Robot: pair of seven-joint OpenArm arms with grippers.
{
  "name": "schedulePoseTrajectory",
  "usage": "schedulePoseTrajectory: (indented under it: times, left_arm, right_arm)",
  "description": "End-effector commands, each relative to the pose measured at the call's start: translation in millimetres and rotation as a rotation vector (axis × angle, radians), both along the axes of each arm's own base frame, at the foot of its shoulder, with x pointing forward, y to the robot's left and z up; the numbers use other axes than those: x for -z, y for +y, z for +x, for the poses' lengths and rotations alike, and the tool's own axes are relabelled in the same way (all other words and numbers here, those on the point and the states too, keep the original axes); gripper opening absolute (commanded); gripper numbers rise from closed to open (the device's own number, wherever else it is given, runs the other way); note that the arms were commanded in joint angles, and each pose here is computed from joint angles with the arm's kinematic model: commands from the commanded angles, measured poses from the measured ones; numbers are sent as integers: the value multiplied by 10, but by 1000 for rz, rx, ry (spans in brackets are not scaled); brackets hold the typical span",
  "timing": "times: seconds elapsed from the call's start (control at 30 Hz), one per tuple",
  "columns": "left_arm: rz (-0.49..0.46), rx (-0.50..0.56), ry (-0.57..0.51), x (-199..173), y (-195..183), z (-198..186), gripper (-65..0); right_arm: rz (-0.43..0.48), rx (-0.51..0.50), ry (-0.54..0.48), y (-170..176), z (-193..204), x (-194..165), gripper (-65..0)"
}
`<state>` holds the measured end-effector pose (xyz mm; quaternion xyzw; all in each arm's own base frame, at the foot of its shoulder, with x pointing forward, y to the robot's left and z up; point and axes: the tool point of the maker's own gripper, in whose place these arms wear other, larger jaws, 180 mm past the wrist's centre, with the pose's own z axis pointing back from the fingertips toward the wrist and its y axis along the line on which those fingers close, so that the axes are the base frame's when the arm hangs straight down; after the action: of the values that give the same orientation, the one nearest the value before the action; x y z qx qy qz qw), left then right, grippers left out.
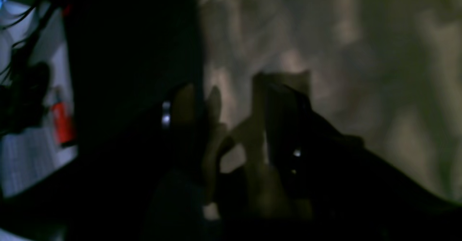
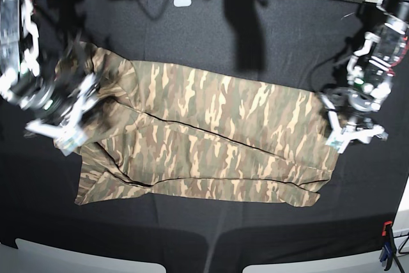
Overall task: Layout the t-shirt on the table in an organized manner, then fold the t-shirt properly
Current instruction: 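Lower the folded edges onto the shirt and open both grippers, then move the right gripper to the shirt's collar corner and grasp it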
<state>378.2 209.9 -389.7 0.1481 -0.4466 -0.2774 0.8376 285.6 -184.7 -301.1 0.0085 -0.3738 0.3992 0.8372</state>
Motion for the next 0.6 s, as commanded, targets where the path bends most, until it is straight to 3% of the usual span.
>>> schedulePoseTrajectory:
  times: [0.0, 0.17, 0.27, 0.37, 0.57]
  left_arm:
    - [-2, 5, -70, -202, -12, 123, -358]
    - [-61, 44, -93, -263, -314, 49, -358]
    - [-79, 63, -101, -290, -416, -12, -358]
    - [-86, 71, -100, -282, -450, -55, -358]
    - [-86, 70, -97, -272, -448, -63, -358]
  right_arm:
    - [7, -42, -23, 79, -60, -110, -376]
    - [-11, -99, 129, 197, -694, 223, -376]
    - [-103, -125, 208, 83, -1031, 469, -376]
    - [-214, -140, 184, -64, -1136, 570, -376]
    - [-211, -133, 193, -169, -1150, 753, -377]
